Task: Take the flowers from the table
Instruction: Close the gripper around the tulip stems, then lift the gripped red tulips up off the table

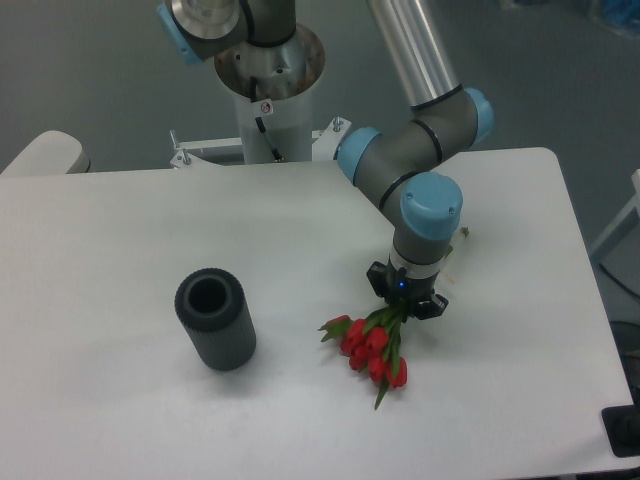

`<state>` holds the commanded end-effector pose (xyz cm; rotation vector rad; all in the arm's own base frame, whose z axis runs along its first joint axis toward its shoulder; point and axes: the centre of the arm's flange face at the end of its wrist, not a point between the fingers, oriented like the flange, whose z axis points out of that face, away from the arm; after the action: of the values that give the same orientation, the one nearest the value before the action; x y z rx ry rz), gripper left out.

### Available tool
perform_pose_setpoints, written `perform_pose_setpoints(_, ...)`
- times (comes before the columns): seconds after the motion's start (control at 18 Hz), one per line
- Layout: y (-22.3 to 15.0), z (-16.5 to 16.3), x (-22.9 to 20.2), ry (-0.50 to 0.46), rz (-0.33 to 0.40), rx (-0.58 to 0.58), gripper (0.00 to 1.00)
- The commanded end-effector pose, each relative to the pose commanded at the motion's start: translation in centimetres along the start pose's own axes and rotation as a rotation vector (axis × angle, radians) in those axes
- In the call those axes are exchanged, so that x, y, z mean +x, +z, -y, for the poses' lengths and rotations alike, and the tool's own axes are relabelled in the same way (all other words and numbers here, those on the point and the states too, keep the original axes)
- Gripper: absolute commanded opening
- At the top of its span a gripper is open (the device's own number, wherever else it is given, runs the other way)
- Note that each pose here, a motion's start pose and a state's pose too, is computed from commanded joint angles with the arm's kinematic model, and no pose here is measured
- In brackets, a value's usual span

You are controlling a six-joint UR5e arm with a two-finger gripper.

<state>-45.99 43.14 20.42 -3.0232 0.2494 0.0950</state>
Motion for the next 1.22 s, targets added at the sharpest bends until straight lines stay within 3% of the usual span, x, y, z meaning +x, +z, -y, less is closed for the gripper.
perform_pose_setpoints(0.44,-5.8,3.5,-1.7,0.038,0.095,0.07,0.25)
perform_pose_setpoints(0.67,-10.2,6.3,-2.4,0.057,0.126,0.216,0.25)
perform_pose_setpoints(0.83,-12.4,6.6,-3.4,0.056,0.14,0.292,0.25)
perform_pose_setpoints(1.22,-16.3,5.0,-6.0,-0.083,0.089,0.527,0.25)
